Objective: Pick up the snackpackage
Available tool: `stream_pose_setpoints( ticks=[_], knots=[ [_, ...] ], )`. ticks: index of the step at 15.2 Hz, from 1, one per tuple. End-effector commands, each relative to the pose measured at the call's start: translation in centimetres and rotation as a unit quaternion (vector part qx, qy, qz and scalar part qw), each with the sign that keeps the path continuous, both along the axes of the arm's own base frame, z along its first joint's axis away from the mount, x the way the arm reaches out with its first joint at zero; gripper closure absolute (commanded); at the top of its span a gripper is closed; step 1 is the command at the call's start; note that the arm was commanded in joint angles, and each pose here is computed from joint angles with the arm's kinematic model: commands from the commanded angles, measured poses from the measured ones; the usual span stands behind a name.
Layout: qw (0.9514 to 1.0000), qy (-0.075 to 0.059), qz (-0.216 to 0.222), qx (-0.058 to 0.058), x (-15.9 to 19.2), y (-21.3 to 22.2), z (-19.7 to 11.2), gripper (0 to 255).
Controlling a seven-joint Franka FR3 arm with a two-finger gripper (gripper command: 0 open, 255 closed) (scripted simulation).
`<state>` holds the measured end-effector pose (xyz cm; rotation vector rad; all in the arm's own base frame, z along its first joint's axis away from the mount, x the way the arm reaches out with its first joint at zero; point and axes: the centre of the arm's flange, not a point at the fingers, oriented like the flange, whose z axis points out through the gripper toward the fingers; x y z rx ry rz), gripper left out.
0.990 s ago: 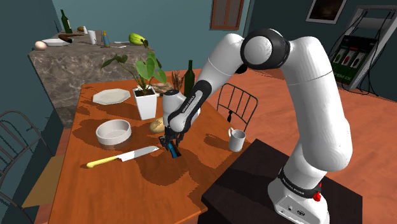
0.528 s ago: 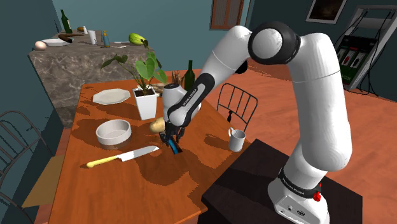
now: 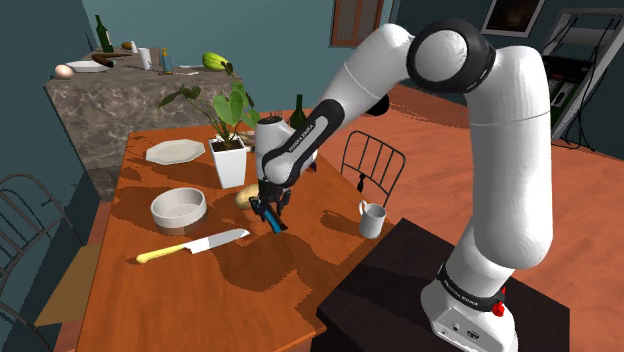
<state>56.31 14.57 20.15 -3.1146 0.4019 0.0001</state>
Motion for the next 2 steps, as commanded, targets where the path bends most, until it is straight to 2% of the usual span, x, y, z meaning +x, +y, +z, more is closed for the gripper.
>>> stream_pose_setpoints(
  ticks=[1, 2],
  knots=[
    [1.0000, 0.000, 0.000, 0.000, 0.07, 0.07, 0.51, 255],
    [1.0000, 0.000, 0.000, 0.000, 0.07, 0.07, 0.51, 255]
  ],
)
